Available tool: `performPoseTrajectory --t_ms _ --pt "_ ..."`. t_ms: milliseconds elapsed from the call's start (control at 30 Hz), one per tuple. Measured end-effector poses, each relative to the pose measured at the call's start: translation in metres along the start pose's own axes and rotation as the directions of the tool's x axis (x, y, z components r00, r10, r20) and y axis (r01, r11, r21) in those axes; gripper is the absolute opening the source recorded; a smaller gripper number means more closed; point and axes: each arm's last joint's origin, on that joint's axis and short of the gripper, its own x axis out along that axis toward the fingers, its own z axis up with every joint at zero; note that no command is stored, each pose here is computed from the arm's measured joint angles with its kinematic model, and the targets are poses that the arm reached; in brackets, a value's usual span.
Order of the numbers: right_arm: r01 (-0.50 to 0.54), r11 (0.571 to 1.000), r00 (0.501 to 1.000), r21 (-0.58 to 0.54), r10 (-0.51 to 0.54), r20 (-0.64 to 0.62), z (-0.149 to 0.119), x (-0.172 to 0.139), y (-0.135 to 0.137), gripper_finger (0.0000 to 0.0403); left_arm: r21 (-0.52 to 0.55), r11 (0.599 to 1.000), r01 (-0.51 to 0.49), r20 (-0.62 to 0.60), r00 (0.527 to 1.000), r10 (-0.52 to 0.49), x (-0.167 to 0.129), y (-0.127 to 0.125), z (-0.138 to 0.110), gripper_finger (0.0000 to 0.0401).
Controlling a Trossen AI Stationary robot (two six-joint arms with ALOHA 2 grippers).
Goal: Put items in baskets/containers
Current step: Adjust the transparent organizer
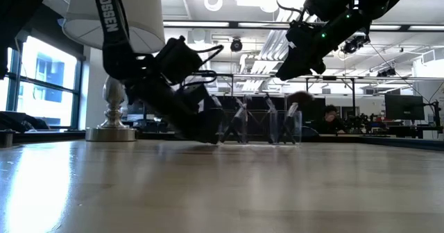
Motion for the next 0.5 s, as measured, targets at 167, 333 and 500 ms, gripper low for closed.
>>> performPoseTrajectory --t_ms 167,333,500 --pt "-0.002 1.0 1.0 -0.001 0.002 0.0 0.0 0.0 0.0 0.015 0.088 0.988 0.124 0.012 0.992 -0.126 0.004 -0.014 0.017 0.015" --pt "-0.002 1.0 1.0 -0.008 0.002 0.001 0.0 0.0 0.0 0.015 0.186 0.964 0.191 0.025 0.98 -0.199 0.012 -0.026 0.028 0.015" --pt "-0.001 1.0 1.0 -0.01 0.001 0.011 0.001 0.0 0.0 0.015 0.186 0.974 0.129 0.007 0.991 -0.132 0.015 -0.027 0.033 0.0149"
